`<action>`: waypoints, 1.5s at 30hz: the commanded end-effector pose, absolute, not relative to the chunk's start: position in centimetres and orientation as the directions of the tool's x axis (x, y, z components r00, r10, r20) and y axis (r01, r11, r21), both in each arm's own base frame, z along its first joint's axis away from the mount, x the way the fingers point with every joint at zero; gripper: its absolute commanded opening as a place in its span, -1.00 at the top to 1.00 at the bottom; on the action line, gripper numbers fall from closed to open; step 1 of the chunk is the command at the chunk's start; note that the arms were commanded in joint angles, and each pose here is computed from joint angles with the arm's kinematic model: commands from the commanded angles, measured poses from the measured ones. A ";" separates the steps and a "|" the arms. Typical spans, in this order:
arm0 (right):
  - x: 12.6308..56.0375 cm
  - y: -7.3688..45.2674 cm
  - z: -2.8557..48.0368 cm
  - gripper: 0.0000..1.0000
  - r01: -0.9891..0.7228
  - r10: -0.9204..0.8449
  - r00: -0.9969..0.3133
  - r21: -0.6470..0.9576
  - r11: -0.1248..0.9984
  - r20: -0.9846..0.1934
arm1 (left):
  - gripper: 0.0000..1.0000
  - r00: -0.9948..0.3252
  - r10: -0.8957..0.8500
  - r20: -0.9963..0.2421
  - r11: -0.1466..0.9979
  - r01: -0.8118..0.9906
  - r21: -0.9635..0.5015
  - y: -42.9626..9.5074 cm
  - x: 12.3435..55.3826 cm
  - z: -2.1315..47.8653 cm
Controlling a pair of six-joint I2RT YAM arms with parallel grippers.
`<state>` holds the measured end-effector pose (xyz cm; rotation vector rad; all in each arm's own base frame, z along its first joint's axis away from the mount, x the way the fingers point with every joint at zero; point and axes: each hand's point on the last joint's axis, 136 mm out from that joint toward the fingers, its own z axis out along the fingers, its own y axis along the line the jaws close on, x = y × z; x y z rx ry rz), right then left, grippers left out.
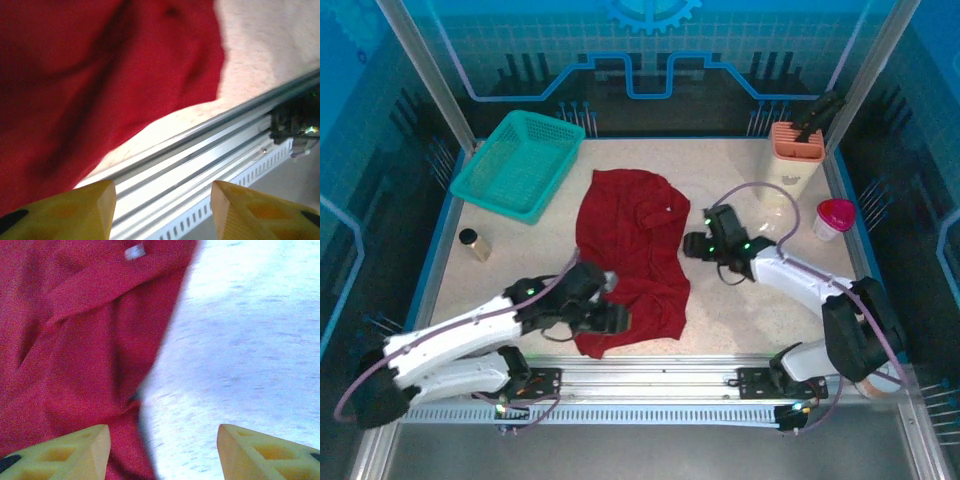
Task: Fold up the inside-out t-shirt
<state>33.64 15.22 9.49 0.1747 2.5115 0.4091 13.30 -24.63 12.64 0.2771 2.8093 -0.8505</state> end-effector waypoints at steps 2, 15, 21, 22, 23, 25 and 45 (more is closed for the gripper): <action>29.7 11.5 5.0 -0.24 0.372 0.460 -0.872 0.387 0.844 -0.165 | -0.16 -0.613 0.539 -0.578 0.540 0.778 -0.321 -32.8 16.0 14.0; 29.4 5.6 10.4 -0.58 0.313 0.403 -0.789 0.262 0.913 -0.463 | -0.29 -0.129 0.892 -0.432 0.144 0.990 0.002 -37.2 15.5 3.7; 28.8 6.3 10.2 -0.43 0.260 0.383 -0.799 0.306 0.916 -0.465 | 0.46 -0.190 0.877 -0.440 0.255 0.963 0.092 -39.0 19.2 3.9; 28.7 6.3 10.4 -0.36 0.236 0.356 -0.805 0.296 0.926 -0.474 | 0.68 -0.218 0.857 -0.468 0.286 0.955 0.078 -39.7 20.0 5.1; 28.3 5.7 10.8 -0.35 0.224 0.315 -0.803 0.234 0.946 -0.505 | 0.91 -0.238 0.826 -0.511 0.309 0.949 0.058 -40.6 20.8 6.8; 27.9 4.1 12.3 -0.39 0.202 0.224 -0.777 0.103 0.974 -0.588 | 1.00 -0.267 0.751 -0.604 0.355 0.934 0.029 -41.6 22.4 9.6; 18.8 22.6 10.1 -0.42 -0.779 -0.255 -0.412 0.193 0.597 -0.875 | 1.00 -0.367 0.177 -0.913 0.578 0.790 -0.205 -35.0 30.0 27.7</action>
